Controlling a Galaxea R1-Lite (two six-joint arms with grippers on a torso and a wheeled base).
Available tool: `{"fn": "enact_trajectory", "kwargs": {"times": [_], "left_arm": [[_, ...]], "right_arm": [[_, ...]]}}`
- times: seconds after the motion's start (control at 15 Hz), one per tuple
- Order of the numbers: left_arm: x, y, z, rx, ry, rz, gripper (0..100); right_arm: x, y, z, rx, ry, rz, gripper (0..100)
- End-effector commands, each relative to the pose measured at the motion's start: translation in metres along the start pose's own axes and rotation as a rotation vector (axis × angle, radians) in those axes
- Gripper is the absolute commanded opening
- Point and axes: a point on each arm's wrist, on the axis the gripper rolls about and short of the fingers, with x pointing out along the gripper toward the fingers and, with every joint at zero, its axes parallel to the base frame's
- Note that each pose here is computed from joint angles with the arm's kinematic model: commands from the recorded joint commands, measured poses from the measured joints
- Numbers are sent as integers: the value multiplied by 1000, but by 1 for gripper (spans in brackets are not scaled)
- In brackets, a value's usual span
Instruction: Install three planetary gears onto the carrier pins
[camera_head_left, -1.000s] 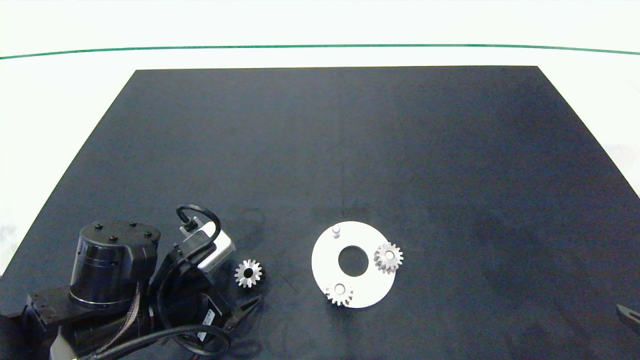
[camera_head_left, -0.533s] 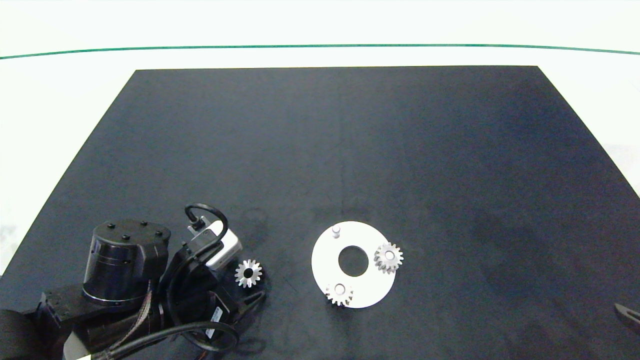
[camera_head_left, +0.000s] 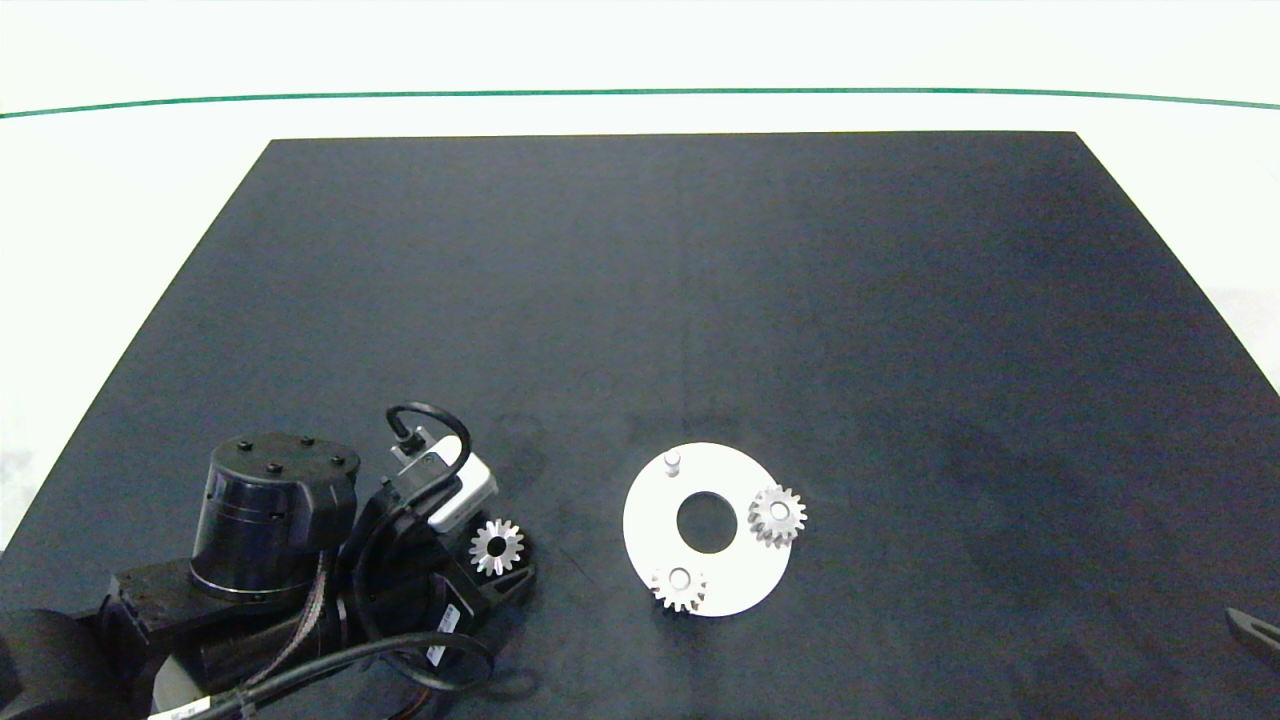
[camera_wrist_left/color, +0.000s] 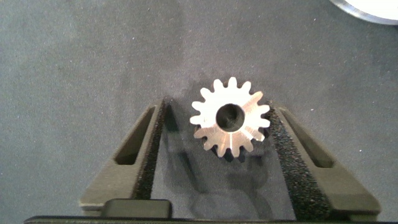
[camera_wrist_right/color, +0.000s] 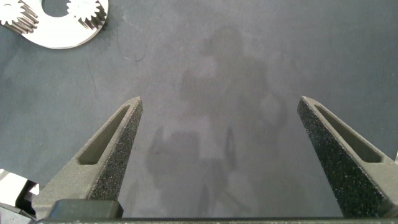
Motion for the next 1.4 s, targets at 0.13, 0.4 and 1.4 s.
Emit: {"fn": "enact_trajectory", "kwargs": {"times": [0.13, 0.4, 1.4], "left_arm": [[-1, 0, 0, -1, -5, 3, 55], [-2, 0, 0, -11, -7, 2, 48], [-1, -7, -1, 1, -1, -23, 18]], "right_arm": [[0, 0, 0, -2, 1, -1, 100], [0, 0, 0, -2, 3, -2, 100], [0, 0, 0, -2, 1, -3, 100]]}}
